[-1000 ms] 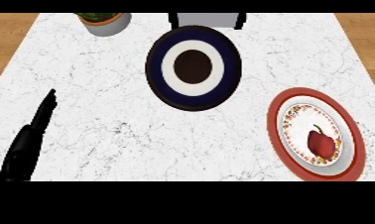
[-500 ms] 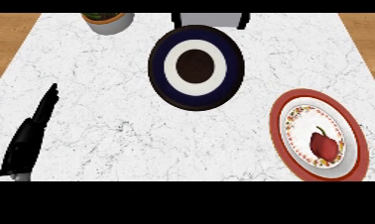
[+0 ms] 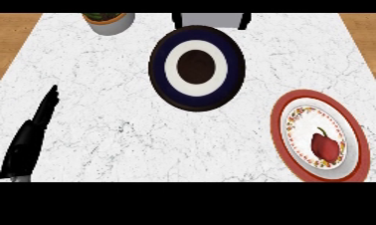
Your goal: Pick the bell pepper from the plate and place it in the plate
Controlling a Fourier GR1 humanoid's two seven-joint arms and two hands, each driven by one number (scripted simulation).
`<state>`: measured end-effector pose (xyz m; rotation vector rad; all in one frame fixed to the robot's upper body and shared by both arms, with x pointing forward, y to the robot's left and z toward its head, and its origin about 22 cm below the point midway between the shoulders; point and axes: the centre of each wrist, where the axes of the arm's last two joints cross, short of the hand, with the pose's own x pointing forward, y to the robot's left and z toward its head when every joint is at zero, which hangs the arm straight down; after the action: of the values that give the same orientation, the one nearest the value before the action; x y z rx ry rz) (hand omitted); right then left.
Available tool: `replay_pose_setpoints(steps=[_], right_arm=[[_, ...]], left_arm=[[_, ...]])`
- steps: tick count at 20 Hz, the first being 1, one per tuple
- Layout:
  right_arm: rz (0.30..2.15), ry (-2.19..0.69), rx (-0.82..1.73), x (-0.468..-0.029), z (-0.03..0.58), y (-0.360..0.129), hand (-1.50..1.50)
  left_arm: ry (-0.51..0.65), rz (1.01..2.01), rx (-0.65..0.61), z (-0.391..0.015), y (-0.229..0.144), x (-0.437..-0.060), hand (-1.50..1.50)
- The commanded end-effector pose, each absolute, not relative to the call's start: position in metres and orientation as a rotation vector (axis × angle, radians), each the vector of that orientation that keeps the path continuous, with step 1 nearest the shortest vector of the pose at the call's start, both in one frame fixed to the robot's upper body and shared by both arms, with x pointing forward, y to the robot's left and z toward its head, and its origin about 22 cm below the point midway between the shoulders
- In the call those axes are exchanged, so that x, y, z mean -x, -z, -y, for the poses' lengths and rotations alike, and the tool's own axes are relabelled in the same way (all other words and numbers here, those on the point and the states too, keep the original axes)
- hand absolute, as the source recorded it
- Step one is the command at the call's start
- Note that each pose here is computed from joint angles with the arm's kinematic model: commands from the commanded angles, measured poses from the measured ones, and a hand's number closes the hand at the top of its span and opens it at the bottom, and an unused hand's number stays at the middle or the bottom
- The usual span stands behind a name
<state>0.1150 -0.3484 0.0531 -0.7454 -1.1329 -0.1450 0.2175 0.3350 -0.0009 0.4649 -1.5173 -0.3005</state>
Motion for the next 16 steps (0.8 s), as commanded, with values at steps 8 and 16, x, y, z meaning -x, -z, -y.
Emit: replay_pose_setpoints(steps=[8, 16], right_arm=[[1.064, -0.016, 0.669, -0.159, 0.361, -0.014, -1.5], [1.031, -0.065, 0.607, -0.169, 0.331, -0.005, -1.5]], left_arm=[[0.282, 1.512, -0.467, -0.346, -0.001, -0.226, 0.0], [0.299, 1.512, -0.471, -0.337, 0.002, -0.219, 0.0]])
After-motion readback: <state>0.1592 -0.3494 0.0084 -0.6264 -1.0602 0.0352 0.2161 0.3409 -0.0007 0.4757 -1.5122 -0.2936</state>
